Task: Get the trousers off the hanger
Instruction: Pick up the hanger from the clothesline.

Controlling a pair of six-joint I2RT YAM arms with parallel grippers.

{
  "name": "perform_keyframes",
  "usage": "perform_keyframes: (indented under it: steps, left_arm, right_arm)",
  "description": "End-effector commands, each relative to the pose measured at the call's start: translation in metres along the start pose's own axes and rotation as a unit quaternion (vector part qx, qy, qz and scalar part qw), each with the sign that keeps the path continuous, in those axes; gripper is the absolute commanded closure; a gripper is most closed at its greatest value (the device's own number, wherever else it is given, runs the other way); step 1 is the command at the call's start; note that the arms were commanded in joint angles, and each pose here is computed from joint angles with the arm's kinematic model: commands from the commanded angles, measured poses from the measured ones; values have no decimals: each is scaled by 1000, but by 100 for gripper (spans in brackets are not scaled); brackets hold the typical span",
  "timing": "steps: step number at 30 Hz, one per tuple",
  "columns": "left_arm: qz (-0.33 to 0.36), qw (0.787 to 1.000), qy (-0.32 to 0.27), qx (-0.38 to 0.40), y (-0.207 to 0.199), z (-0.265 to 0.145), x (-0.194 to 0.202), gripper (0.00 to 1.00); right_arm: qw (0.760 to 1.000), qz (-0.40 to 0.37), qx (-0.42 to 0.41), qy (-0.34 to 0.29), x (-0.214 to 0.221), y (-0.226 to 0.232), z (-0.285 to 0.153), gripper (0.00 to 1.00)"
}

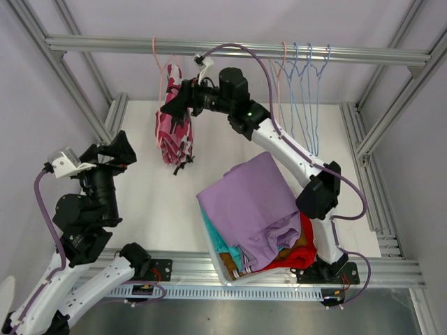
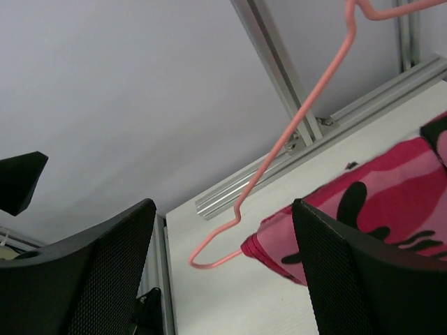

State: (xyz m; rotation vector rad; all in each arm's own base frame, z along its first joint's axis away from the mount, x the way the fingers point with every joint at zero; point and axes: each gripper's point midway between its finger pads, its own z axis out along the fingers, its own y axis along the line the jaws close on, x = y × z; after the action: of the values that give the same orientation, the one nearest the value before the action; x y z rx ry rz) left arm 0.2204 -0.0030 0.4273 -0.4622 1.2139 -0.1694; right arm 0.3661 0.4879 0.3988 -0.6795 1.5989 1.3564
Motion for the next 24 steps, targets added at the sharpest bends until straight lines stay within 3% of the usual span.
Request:
perform_keyframes:
  steps: [1,17,24]
  left_arm:
    - [-7,1000,-16,-3,4,0,-7,1]
    - [-10,1000,-16,7,1,-2,-8,1]
    - [-6,1000,-7,16,-4,0,-1,1]
  right_arm:
    - [999,-8,-42,-21,-10,23,16,16]
    - [994,8,-83,-72,2,6,55,15]
    - [988,25,-122,-96,-4,16,57,32]
